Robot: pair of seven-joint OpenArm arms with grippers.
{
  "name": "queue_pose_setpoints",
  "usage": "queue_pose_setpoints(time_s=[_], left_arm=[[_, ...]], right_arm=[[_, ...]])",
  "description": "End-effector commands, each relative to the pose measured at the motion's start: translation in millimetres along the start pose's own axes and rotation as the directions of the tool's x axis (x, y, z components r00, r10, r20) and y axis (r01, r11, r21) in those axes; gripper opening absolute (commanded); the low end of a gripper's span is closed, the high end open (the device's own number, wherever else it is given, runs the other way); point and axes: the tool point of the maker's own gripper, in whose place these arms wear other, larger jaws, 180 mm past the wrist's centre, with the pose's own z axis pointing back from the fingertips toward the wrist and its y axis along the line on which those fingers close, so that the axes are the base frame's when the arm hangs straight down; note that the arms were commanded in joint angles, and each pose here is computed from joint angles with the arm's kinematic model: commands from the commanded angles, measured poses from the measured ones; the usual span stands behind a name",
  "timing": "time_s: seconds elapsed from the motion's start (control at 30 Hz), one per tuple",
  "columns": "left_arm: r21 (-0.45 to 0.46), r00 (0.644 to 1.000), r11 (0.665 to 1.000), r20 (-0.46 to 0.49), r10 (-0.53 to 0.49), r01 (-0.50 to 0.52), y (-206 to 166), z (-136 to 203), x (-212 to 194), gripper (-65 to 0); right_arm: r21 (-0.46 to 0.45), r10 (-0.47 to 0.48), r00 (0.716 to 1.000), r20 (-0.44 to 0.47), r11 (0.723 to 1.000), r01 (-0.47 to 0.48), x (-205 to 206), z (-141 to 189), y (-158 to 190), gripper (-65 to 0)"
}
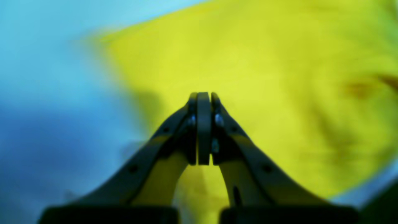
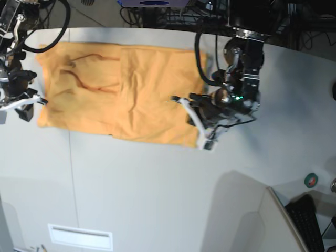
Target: Layout the t-shirt on the table in an organized manner, then fold the t-shirt properly
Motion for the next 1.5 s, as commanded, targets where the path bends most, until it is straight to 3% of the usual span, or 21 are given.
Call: queue_pose_setpoints(time_s=[0.0, 0.13, 0.2, 0.3, 0.37, 0.43, 0.5, 0.63, 0.83, 0.93, 1.03, 1.1, 1.23, 1.47], left_arm=[[0.015, 0.999, 0.999, 0.043, 0.031, -0.032, 14, 7, 9, -65.0], [0.179, 0.989, 0.973, 0.052, 0.14, -0.147, 95, 35, -13, -65.0], [0.231, 0.986, 0.959, 0.072, 0.151, -0.164, 119, 47, -23, -65.0], [0.281, 0.985, 0.945, 0.098, 0.142, -0.164, 141, 60, -38, -65.0], [0.289, 0.986, 0.943, 0.092, 0.142, -0.163, 145, 60, -50, -65.0], [0.285, 0.983, 0.941, 0.083, 0.164, -0.181, 146, 53, -63, -65.0], [0.28, 0.979, 0.938, 0.073, 0.189, -0.202, 147, 46, -75, -65.0], [0.277, 0.975, 0.936, 0.088, 0.202, -0.219, 148, 40, -81, -65.0], [0.19, 0.991, 0.974, 0.066, 0.115, -0.125, 110, 20, -74, -65.0], [0.164, 0.994, 0.981, 0.06, 0.096, -0.105, 98, 14, -70, -65.0], [0.139, 0.994, 0.987, 0.084, 0.075, -0.086, 87, 9, -65, -65.0], [0.122, 0.995, 0.99, 0.074, 0.068, -0.077, 81, 3, -70, -65.0], [0.105, 0.996, 0.991, 0.025, 0.085, -0.087, 77, -10, -84, -65.0], [0.025, 0.967, 0.971, 0.097, 0.235, -0.239, 74, -12, -80, -65.0]], right_arm=[[-0.007, -0.024, 0.999, 0.037, 1.0, 0.024, 8, 1, -4, -65.0], [-0.055, -0.159, 0.987, 0.029, 0.985, 0.161, -11, -3, -13, -39.6], [-0.073, -0.185, 0.983, 0.018, 0.98, 0.186, -19, -3, -20, -30.9], [-0.092, -0.213, 0.977, -0.025, 0.973, 0.21, -37, -6, -30, -29.6], [-0.088, -0.278, 0.96, -0.032, 0.958, 0.274, -45, -8, -37, -29.6], [-0.052, -0.381, 0.924, -0.037, 0.924, 0.379, -51, -10, -43, -29.6], [-0.016, -0.461, 0.882, -0.102, 0.887, 0.462, -57, -10, -48, -29.6], [-0.005, -0.493, 0.835, -0.244, 0.862, 0.507, -67, -9, -61, -29.6], [-0.029, -0.469, 0.788, -0.4, 0.865, 0.5, -84, -9, -76, -29.6], [0.042, -0.388, 0.806, -0.447, 0.891, 0.452, -94, -7, -74, -29.6], [0.111, -0.244, 0.828, -0.505, 0.933, 0.343, -106, -9, -66, -29.6], [0.164, -0.165, 0.846, -0.507, 0.945, 0.282, -112, -13, -56, -29.6], [0.289, -0.025, 0.859, -0.512, 0.936, 0.2, -125, -14, -33, -29.6], [0.302, 0.0, 0.845, -0.534, 0.934, 0.191, -133, -13, -27, -29.6]])
